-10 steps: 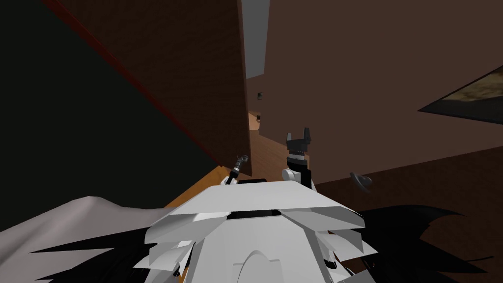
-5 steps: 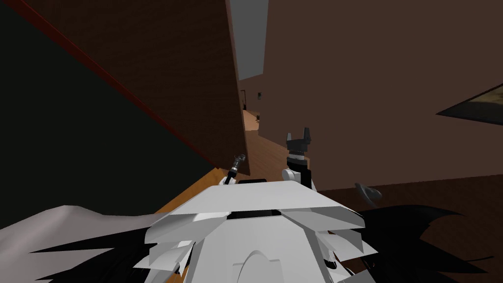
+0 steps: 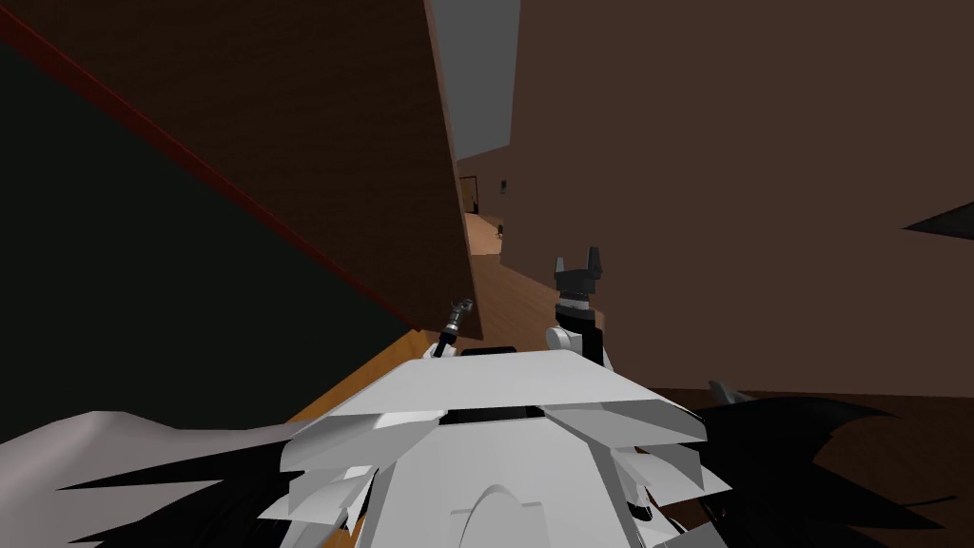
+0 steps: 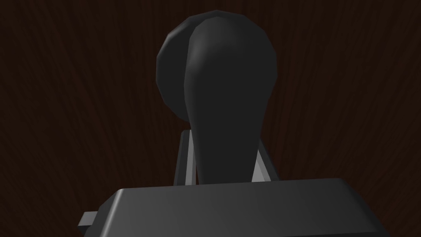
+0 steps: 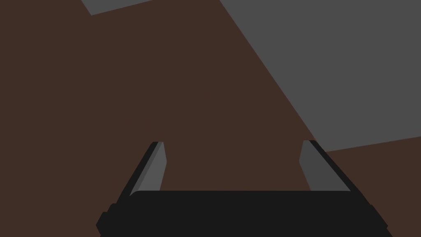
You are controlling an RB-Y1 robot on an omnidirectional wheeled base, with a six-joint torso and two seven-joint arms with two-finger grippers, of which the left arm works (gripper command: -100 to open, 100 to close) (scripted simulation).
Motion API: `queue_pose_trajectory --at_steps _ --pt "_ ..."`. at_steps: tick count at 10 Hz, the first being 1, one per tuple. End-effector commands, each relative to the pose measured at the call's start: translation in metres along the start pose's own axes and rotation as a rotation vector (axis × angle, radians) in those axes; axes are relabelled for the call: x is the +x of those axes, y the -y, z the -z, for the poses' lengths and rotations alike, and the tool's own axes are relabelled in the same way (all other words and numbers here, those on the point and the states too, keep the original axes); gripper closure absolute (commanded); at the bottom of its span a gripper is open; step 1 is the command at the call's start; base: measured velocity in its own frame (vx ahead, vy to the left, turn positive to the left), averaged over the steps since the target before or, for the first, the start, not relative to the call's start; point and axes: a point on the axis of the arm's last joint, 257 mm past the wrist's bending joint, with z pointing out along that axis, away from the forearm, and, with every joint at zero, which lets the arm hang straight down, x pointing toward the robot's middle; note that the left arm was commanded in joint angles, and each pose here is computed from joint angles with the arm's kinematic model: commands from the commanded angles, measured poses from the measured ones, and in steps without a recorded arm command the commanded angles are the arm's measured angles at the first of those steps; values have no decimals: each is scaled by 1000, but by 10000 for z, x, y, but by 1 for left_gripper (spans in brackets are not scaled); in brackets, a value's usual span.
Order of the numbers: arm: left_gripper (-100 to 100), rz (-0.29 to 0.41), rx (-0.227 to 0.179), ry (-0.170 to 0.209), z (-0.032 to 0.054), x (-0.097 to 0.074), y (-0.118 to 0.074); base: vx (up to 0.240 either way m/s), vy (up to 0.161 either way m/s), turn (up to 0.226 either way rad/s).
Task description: Push the door open
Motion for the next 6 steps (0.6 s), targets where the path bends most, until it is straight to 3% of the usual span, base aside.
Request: queue_pose_trajectory --at_steps 1,6 --pt "100 -6 13 28 -51 -138 61 178 -87 36" --pt "100 -9 14 104 -49 -434 72 165 -101 57"
